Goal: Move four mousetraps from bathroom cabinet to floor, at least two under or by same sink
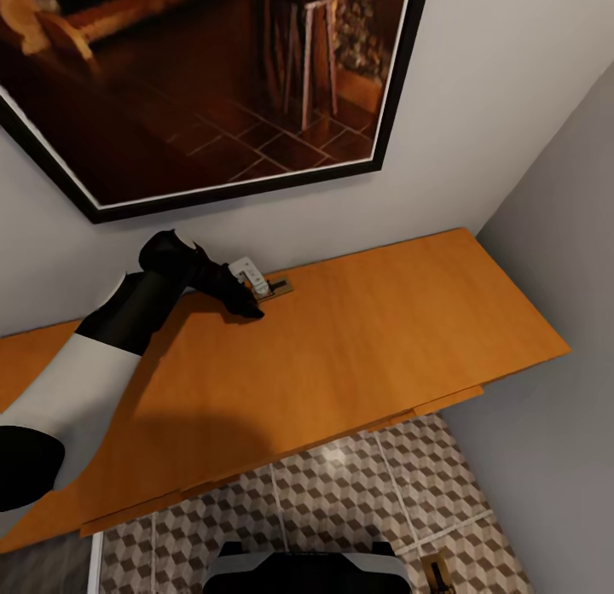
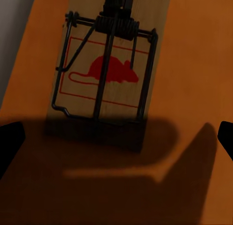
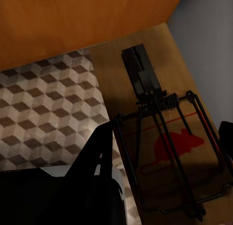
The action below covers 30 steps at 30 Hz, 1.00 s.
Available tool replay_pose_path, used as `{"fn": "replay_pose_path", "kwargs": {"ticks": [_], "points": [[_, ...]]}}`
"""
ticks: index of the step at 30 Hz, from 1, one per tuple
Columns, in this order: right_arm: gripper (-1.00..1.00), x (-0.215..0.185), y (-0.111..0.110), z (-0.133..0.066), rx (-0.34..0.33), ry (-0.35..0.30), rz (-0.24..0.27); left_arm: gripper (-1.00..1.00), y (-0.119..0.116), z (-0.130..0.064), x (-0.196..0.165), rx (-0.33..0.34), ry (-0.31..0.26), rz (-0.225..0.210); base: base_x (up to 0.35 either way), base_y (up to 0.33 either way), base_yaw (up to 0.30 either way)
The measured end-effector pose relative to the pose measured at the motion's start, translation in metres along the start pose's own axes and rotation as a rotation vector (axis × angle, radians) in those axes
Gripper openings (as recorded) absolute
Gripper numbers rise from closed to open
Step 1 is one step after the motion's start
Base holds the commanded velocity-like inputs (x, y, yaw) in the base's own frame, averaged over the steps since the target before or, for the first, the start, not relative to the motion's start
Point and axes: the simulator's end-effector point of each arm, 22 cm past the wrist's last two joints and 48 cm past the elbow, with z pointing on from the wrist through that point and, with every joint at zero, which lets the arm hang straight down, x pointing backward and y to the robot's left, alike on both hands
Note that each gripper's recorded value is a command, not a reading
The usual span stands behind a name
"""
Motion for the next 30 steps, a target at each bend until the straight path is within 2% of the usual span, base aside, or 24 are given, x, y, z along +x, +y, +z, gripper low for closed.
{"fn": "replay_pose_path", "kwargs": {"ticks": [30], "points": [[-1.00, 0.0043, 0.0006, -0.0013, -0.001, 0.011, -0.001, 1.00, -0.0001, 0.0018, -0.0026, -0.005, -0.010, 0.010, 0.000, 0.000, 0.000]]}}
